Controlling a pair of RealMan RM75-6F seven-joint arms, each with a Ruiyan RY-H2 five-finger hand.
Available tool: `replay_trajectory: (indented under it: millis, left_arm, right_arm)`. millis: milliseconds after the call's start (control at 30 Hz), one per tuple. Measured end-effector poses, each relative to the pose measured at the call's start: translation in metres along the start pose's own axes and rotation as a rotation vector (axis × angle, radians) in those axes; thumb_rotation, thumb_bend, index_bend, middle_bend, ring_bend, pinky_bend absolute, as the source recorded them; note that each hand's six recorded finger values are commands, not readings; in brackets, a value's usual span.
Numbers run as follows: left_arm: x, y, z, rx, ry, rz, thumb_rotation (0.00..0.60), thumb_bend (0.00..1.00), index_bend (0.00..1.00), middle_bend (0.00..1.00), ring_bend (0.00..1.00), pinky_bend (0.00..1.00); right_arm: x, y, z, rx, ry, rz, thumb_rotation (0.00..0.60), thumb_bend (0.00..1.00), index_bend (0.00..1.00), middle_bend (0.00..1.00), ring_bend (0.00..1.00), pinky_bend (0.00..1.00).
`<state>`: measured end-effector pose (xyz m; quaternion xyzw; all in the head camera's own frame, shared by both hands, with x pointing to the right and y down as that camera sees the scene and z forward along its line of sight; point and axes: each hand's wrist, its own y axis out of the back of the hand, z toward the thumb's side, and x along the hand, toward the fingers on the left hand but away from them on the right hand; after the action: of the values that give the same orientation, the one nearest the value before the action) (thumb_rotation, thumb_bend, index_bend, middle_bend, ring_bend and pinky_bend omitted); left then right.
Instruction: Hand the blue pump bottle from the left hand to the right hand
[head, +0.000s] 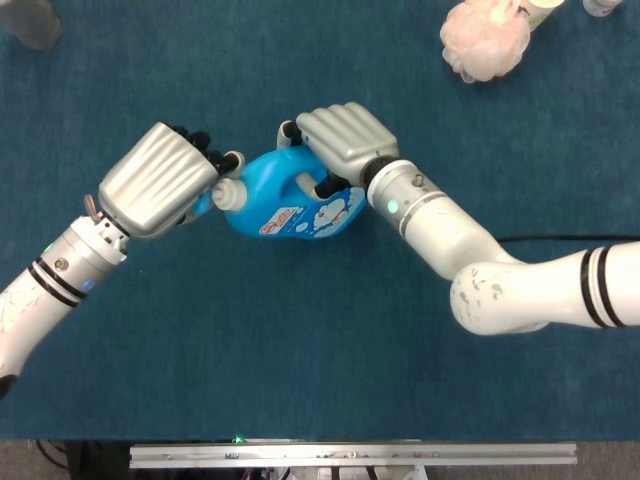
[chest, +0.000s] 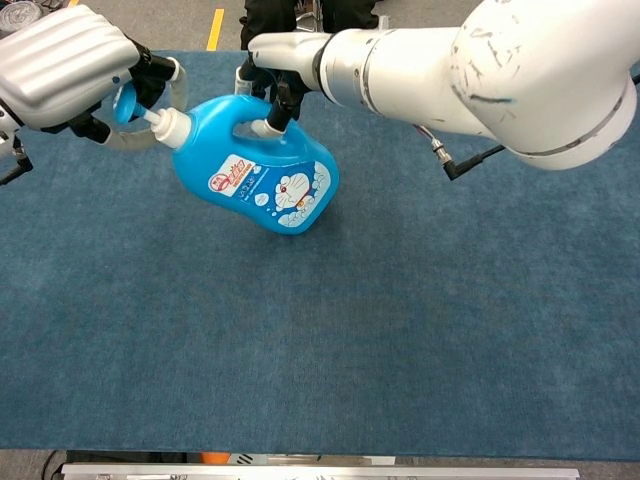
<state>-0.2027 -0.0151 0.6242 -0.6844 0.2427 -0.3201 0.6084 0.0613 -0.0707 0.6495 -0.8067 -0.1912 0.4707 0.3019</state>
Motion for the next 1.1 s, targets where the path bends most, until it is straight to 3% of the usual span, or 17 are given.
replay_trajectory:
  millis: [200,467,800,1100]
  left_arm:
    - [-0.003,0.001,-0.005,-0.005,0.021,-0.010,0.600,0.33,0.57,0.74,0.57,0.78]
    - [-0.008,-0.003,-0.014,0.003,0.071,-0.064,0.600,0.32,0.40,0.63,0.52,0.78]
    - [-0.014,-0.008,-0.025,0.000,0.161,-0.146,0.600,0.24,0.10,0.28,0.22,0.53]
    - [-0.012,-0.009,-0.044,-0.017,0.241,-0.182,0.600,0.23,0.03,0.20,0.16,0.47]
  right_arm:
    - [-0.002,0.000,-0.001,0.010,-0.007,-0.026,0.600,0.49,0.55,0.49,0.41,0.43]
    - [-0.003,0.005,-0.007,-0.009,-0.015,-0.060,0.600,0.49,0.58,0.50,0.43,0.44]
    - [-0.001,0.014,-0.013,-0.041,-0.004,-0.094,0.600,0.49,0.60,0.51,0.46,0.45]
    - [0.005,0.022,-0.021,-0.049,-0.001,-0.106,0.600,0.49,0.61,0.52,0.47,0.46]
